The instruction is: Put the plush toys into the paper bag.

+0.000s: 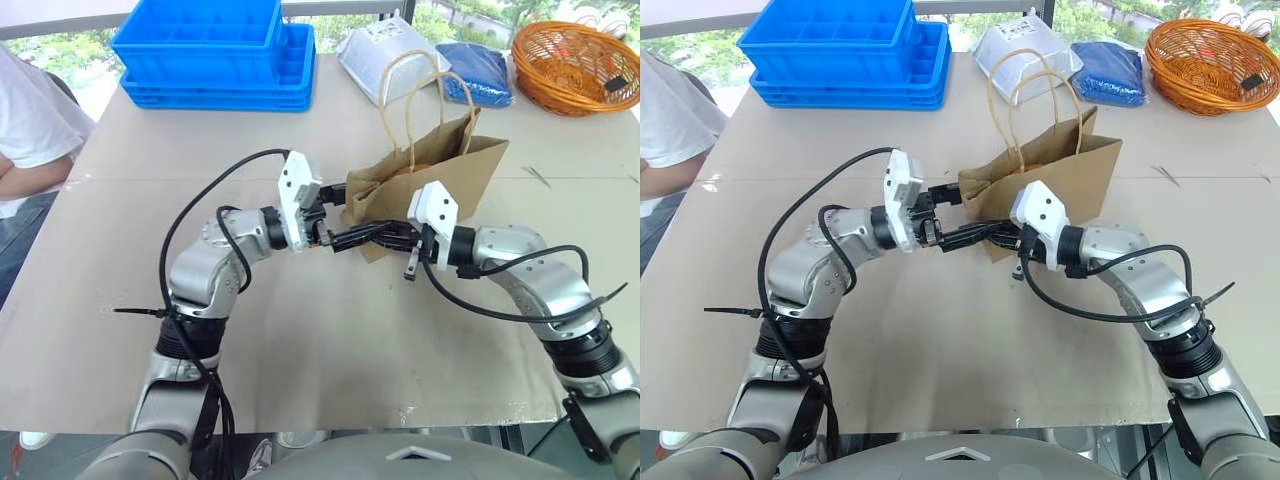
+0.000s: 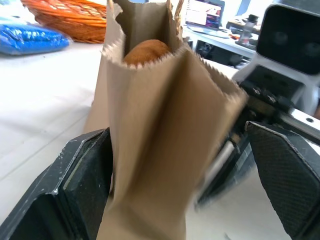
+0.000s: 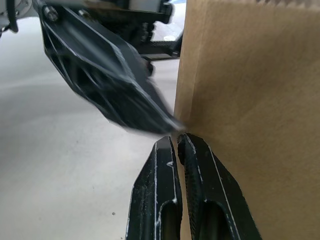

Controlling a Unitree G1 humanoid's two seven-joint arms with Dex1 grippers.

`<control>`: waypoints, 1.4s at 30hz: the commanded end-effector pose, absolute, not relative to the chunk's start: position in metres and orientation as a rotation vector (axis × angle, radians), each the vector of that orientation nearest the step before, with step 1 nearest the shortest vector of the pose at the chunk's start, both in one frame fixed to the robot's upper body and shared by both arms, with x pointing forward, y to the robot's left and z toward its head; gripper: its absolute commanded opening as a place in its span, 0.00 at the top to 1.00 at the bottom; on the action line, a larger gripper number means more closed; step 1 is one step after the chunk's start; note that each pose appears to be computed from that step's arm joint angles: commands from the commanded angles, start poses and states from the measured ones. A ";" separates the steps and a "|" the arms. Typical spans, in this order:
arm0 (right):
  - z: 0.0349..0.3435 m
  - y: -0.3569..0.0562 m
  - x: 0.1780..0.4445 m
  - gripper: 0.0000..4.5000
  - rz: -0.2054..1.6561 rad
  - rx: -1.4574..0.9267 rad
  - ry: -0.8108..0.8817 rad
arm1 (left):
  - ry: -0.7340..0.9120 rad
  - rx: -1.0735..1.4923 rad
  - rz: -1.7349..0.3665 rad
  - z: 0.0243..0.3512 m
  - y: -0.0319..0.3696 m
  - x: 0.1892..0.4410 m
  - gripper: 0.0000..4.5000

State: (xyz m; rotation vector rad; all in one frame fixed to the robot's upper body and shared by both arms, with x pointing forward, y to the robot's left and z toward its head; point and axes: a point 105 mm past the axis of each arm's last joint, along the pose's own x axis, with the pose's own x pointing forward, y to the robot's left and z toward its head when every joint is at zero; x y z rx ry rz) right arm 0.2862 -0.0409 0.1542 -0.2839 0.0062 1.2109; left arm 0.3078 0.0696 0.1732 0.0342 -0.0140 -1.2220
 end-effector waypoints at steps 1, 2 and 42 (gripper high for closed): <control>0.166 -0.038 0.286 1.00 1.223 -0.293 -0.047 | -0.072 0.074 -1.201 0.177 0.062 0.306 0.30; 0.165 -0.038 0.286 1.00 1.228 -0.293 -0.046 | -0.080 0.081 -1.198 0.175 0.060 0.307 0.41; 0.170 -0.229 0.182 0.00 0.916 -0.430 0.069 | 0.101 0.071 -1.119 0.178 0.205 0.259 0.07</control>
